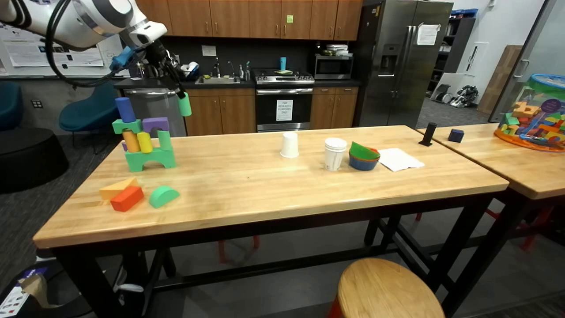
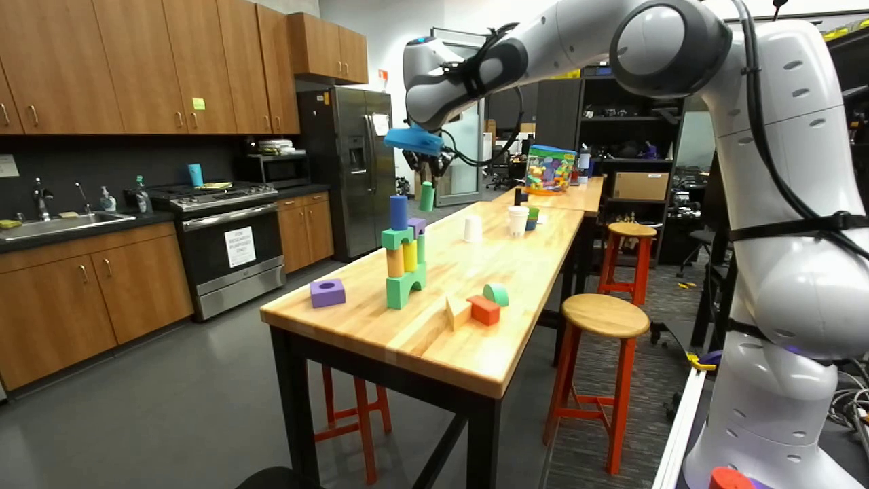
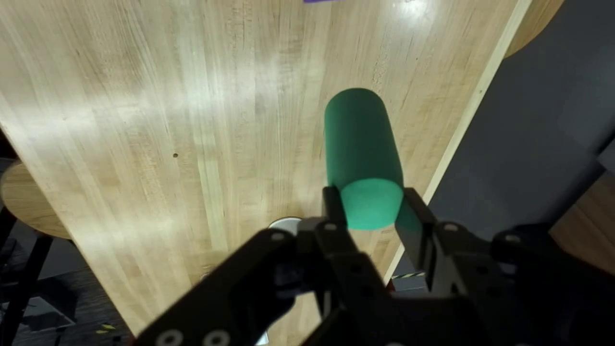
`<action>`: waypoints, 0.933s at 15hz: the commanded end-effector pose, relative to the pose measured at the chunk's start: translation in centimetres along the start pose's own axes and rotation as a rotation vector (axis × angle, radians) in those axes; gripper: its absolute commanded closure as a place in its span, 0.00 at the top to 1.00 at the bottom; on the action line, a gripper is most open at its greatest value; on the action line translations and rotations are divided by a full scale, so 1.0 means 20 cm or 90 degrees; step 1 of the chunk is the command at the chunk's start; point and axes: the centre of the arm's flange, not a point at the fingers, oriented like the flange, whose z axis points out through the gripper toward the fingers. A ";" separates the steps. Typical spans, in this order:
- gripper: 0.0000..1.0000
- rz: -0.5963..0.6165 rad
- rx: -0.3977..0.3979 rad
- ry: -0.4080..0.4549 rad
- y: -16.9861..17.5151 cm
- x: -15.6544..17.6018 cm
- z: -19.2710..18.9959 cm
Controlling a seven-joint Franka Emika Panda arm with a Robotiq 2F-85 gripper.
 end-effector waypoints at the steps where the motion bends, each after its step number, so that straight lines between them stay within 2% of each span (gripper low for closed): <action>1: 0.08 -0.037 0.006 -0.009 0.03 -0.06 -0.09; 8: 0.08 -0.142 -0.020 -0.023 0.05 -0.14 -0.10; 14: 0.08 -0.186 -0.036 -0.023 0.05 -0.15 -0.13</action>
